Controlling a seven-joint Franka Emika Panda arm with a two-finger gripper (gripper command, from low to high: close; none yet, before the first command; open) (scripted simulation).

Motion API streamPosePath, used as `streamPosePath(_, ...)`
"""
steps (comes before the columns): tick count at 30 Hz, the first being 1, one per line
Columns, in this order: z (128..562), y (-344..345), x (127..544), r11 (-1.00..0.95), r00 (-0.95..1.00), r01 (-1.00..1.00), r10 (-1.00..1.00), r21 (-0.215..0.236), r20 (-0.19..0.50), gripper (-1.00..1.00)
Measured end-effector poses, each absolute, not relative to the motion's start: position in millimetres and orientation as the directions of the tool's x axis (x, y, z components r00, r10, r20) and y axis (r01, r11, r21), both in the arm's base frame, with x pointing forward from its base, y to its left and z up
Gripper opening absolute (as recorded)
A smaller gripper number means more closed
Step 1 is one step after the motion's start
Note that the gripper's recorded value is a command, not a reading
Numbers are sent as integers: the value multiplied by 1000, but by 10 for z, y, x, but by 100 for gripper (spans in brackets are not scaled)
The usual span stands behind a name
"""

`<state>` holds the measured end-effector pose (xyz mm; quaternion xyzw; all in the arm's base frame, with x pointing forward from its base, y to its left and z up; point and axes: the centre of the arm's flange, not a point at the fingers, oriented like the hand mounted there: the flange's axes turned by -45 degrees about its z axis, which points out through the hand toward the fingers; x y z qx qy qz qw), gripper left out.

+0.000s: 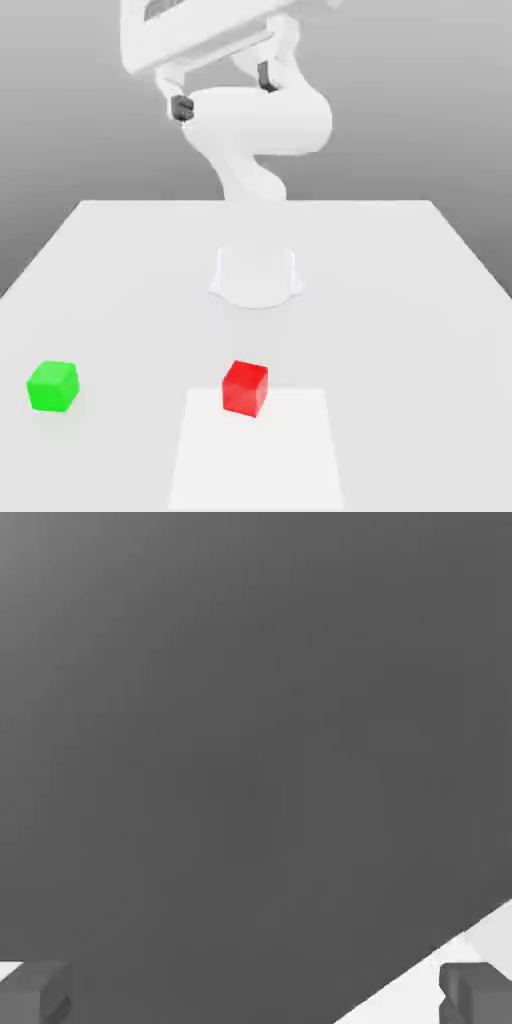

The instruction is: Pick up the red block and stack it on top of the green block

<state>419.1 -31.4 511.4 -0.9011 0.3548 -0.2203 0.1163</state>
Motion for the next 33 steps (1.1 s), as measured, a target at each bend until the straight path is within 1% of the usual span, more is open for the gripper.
streamPosePath(3,4761,-311,4221,-635,592,-680,-770,-367,237,0)
streamPosePath(7,4298,-293,4214,-510,493,-788,-858,-346,143,0)
streamPosePath(11,3852,-266,4158,-375,373,-876,-925,-303,65,0)
streamPosePath(16,3327,-226,4020,-197,203,-953,-979,-229,-2,0)
streamPosePath(22,2760,-182,3769,24,-20,-992,-999,-128,-36,0)
streamPosePath(25,2507,-166,3614,136,-133,-988,-990,-78,-34,0)
streamPosePath(29,2205,-152,3382,282,-282,-959,-959,-19,-13,0)
streamPosePath(31,2111,-151,3327,322,-322,-947,-947,-6,-4,0)
streamPosePath(33,2055,-153,3336,331,-331,-944,-944,-6,-3,0)
